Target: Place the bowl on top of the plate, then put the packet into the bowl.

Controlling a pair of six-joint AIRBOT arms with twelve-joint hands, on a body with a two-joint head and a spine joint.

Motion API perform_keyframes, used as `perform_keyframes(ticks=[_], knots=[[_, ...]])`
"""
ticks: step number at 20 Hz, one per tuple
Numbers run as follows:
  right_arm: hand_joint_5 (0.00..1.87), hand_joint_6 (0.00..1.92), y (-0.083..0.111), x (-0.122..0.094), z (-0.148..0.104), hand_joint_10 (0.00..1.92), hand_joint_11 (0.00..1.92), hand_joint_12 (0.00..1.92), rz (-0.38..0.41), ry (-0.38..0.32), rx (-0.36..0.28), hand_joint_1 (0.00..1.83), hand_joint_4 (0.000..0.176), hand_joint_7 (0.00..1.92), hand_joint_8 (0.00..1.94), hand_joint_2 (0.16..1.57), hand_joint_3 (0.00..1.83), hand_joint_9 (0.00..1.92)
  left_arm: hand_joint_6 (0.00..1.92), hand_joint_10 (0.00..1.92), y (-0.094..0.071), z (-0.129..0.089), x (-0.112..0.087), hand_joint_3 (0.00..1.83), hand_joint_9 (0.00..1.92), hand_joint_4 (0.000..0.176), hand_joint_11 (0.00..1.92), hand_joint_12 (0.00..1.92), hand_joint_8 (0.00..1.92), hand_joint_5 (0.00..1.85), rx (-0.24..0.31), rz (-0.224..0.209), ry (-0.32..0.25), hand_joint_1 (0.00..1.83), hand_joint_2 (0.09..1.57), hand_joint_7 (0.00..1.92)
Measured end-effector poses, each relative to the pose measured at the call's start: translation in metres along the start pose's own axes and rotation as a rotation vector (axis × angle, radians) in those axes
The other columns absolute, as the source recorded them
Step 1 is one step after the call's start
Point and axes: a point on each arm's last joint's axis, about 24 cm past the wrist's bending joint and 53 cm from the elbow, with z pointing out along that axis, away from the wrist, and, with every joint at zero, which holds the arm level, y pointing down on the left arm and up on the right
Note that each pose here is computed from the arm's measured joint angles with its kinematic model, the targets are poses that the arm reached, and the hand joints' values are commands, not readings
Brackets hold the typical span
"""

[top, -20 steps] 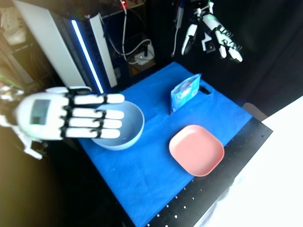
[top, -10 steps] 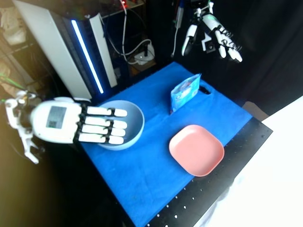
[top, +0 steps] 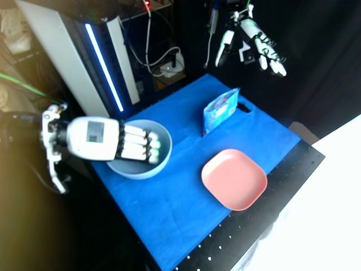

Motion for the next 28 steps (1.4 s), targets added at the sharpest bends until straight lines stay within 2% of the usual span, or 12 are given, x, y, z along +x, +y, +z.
perform_keyframes(ticks=[1, 4, 5, 6, 7, 9, 10, 13, 16, 22, 23, 28], knots=[[1.09, 0.06, -0.004, -0.001, 0.0, 0.13, 0.65, 1.06, 0.001, -0.002, 0.009, 0.69, 0.0, 1.15, 0.05, 1.14, 0.0, 1.1, 0.0, 0.01, 0.0, 0.0, 0.0, 0.0, 0.04, 0.152, 0.0, 0.0, 0.0, 0.13, 0.0, 0.0, 0.001, 0.62, 0.92, 0.07], [1.35, 0.14, 0.002, -0.007, 0.004, 0.18, 0.9, 1.09, 0.013, -0.029, -0.017, 0.49, 0.0, 1.48, 0.08, 1.3, 0.0, 1.39, 0.0, 0.01, 0.0, 0.0, 0.001, 0.0, 0.04, 0.139, 0.0, 0.0, 0.0, 0.14, 0.0, -0.003, 0.001, 0.66, 0.92, 0.07], [1.36, 0.49, 0.006, -0.009, 0.004, 0.29, 1.01, 1.26, 0.018, -0.04, -0.033, 0.31, 0.0, 1.66, 0.11, 1.39, 0.0, 1.52, 0.0, 0.01, 0.0, 0.0, 0.001, 0.0, 0.04, 0.137, 0.0, 0.0, 0.0, 0.14, -0.001, -0.004, 0.002, 0.66, 0.92, 0.08], [1.36, 0.49, 0.009, -0.011, 0.005, 0.29, 1.01, 1.26, 0.022, -0.049, -0.045, 0.31, 0.0, 1.66, 0.11, 1.39, 0.0, 1.52, 0.0, 0.01, 0.0, 0.0, 0.001, 0.0, 0.04, 0.137, 0.0, 0.0, 0.0, 0.14, -0.001, -0.005, 0.001, 0.66, 0.92, 0.08], [1.27, 0.93, 0.011, -0.013, 0.006, 0.59, 1.09, 1.4, 0.02, -0.055, -0.052, 0.33, 0.0, 1.69, 0.25, 1.38, 0.0, 1.52, 0.0, 0.01, 0.0, 0.0, 0.001, 0.0, 0.04, 0.137, 0.0, 0.0, 0.0, 0.14, 0.0, -0.006, 0.001, 0.66, 0.92, 0.08], [1.11, 1.64, 0.011, -0.015, 0.006, 1.69, 1.33, 1.87, 0.017, -0.059, -0.054, 0.36, 0.0, 1.41, 1.54, 1.4, 0.0, 1.43, 0.0, 0.0, 0.0, 0.0, 0.001, 0.0, 0.04, 0.134, 0.0, 0.0, 0.0, 0.14, 0.0, -0.006, 0.001, 0.66, 0.92, 0.08], [1.08, 1.8, 0.01, -0.015, 0.007, 1.88, 1.45, 1.91, 0.017, -0.06, -0.055, 0.37, 0.0, 1.37, 1.86, 1.4, 0.0, 1.49, 0.0, 0.01, 0.0, 0.0, 0.001, 0.0, 0.05, 0.138, 0.0, 0.0, 0.0, 0.14, -0.001, -0.006, 0.001, 0.64, 0.93, 0.08], [1.02, 1.92, 0.0, 0.0, 0.014, 1.92, 1.62, 1.92, -0.008, -0.008, -0.017, 0.36, 0.0, 1.51, 1.94, 1.41, 0.0, 1.66, 0.0, 0.01, 0.002, 0.0, 0.005, 0.0, 0.07, 0.16, 0.0, 0.0, 0.0, 0.12, -0.002, -0.018, 0.004, 0.64, 0.93, 0.08], [1.03, 1.92, 0.001, -0.016, 0.017, 1.92, 1.67, 1.92, -0.006, -0.044, -0.015, 0.29, 0.002, 1.53, 1.94, 1.47, 0.01, 1.68, 0.0, 0.01, 0.001, 0.0, 0.005, 0.0, 0.09, 0.156, 0.0, 0.0, 0.0, 0.13, -0.001, -0.02, 0.005, 0.66, 0.93, 0.09], [0.96, 1.92, 0.008, -0.039, 0.022, 1.92, 1.6, 1.92, -0.021, -0.093, -0.034, 0.11, 0.064, 1.51, 1.94, 1.57, 0.0, 1.64, 0.0, 0.01, 0.002, -0.001, 0.006, 0.0, 0.1, 0.16, 0.0, 0.0, 0.0, 0.12, -0.003, -0.023, 0.005, 0.63, 0.94, 0.1], [1.02, 1.92, 0.011, -0.043, 0.022, 1.92, 1.62, 1.92, -0.021, -0.105, -0.044, 0.23, 0.084, 1.54, 1.94, 1.56, 0.01, 1.65, 0.0, 0.01, 0.002, -0.001, 0.006, 0.01, 0.11, 0.172, 0.0, 0.0, 0.0, 0.11, -0.003, -0.024, 0.006, 0.58, 0.94, 0.1], [1.08, 1.92, 0.026, -0.061, 0.024, 1.92, 1.61, 1.92, -0.033, -0.153, -0.095, 0.52, 0.077, 1.52, 1.94, 1.57, 0.03, 1.64, 0.01, 0.0, 0.002, -0.001, 0.006, 0.02, 0.07, 0.153, 0.1, 0.04, 0.0, 0.14, -0.004, -0.027, 0.004, 0.53, 1.0, 0.1]])
